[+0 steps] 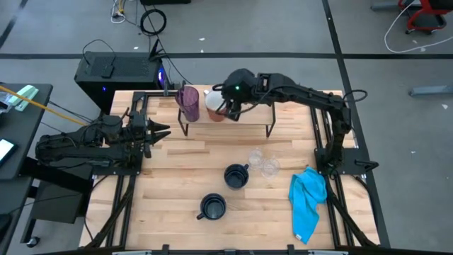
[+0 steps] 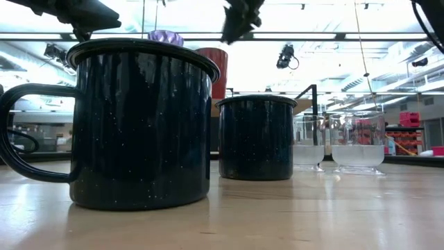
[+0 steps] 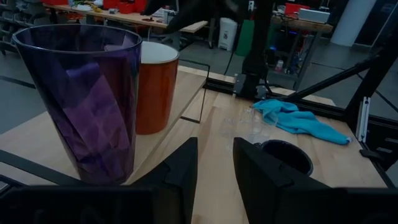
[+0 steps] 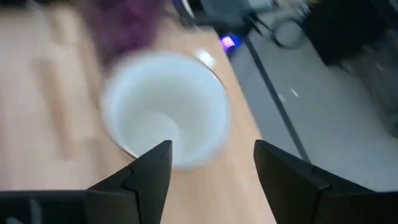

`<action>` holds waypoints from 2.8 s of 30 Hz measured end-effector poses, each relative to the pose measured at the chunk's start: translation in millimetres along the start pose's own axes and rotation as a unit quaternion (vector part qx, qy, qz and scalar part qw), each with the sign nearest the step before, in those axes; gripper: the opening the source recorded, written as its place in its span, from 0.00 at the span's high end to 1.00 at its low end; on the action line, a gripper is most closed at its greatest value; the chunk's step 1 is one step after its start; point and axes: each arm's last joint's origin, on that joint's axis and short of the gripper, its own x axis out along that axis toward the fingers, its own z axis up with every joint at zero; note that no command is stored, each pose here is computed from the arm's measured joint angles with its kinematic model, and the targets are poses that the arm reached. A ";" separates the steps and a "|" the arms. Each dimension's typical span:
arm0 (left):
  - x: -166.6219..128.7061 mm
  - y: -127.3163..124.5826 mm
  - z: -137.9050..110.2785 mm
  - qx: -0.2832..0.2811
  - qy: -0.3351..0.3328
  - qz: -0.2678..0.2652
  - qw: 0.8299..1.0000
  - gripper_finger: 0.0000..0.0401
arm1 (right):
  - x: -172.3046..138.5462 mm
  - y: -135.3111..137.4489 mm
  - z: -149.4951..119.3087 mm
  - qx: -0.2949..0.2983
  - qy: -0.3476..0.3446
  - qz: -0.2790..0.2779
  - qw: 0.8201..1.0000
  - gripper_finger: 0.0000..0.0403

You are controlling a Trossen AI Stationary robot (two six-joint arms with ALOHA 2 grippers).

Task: Stack small to large cups/mugs on shelf
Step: Put the orange mug on the shelf, then put the blue mug on the shelf

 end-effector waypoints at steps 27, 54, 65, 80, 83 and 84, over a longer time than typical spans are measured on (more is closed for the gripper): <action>0.0 0.0 0.1 0.000 0.000 0.000 1.000 0.73 | 56.3 -1.1 -33.6 0.080 0.052 -0.005 0.995 0.43; 0.0 0.0 0.2 -0.002 -0.001 0.000 1.000 0.73 | 55.0 5.4 -27.9 0.078 0.026 0.005 0.997 0.43; 0.0 0.0 -0.1 -0.002 0.000 0.000 1.000 0.73 | 44.2 3.8 -33.9 0.070 0.054 0.008 0.996 0.43; -0.1 0.2 -1.2 -0.001 0.006 0.001 1.000 0.73 | -1.2 86.6 -37.5 -0.012 0.061 0.161 0.985 0.43; 0.0 0.3 -1.9 -0.002 0.009 0.002 1.000 0.73 | -6.6 111.8 -40.0 -0.036 0.061 0.180 0.981 0.43; 0.0 0.3 -2.0 -0.001 0.010 0.001 1.000 0.73 | -9.1 118.8 -41.7 -0.045 0.063 0.185 0.980 0.43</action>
